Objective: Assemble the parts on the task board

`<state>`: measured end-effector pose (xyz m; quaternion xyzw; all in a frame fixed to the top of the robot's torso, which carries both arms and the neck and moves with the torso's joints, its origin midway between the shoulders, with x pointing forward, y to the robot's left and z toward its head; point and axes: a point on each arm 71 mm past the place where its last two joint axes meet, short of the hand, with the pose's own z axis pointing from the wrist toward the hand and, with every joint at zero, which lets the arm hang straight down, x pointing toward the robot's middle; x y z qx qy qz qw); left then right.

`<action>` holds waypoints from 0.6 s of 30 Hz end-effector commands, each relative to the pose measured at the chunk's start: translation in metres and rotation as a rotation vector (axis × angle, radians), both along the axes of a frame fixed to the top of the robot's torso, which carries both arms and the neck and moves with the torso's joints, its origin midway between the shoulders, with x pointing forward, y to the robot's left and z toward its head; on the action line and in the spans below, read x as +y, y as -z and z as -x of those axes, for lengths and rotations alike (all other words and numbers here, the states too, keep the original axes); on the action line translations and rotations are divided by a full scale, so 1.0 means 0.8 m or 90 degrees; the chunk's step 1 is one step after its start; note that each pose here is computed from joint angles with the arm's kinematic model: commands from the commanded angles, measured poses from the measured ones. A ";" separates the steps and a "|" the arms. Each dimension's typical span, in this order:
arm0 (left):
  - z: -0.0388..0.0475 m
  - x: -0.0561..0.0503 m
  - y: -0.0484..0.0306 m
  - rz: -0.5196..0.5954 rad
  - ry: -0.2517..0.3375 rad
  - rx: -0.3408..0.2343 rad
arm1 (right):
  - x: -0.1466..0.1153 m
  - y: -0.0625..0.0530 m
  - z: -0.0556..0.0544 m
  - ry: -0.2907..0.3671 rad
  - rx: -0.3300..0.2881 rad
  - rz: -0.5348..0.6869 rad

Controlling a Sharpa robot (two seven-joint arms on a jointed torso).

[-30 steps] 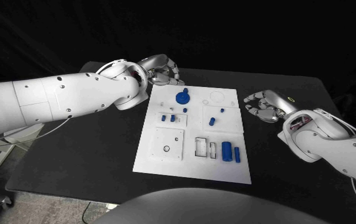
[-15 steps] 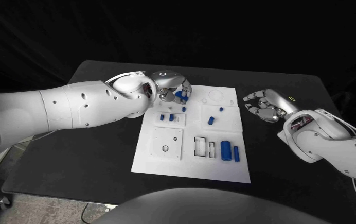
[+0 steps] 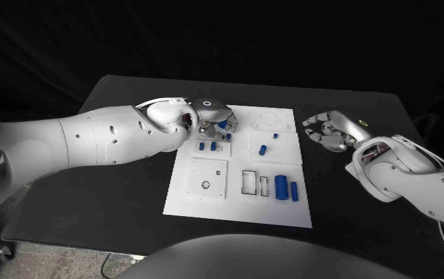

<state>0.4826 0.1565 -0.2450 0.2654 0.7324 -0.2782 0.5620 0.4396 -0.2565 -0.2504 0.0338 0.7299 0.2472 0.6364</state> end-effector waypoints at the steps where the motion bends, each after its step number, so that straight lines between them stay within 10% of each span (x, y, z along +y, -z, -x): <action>1: 0.001 -0.002 0.0065 -0.038 0.009 0.009 | 0.001 0.000 0.000 -0.006 0.003 0.004; 18: -0.002 -0.003 0.0138 -0.011 0.003 -0.019 | -0.001 0.001 0.000 -0.001 0.007 0.006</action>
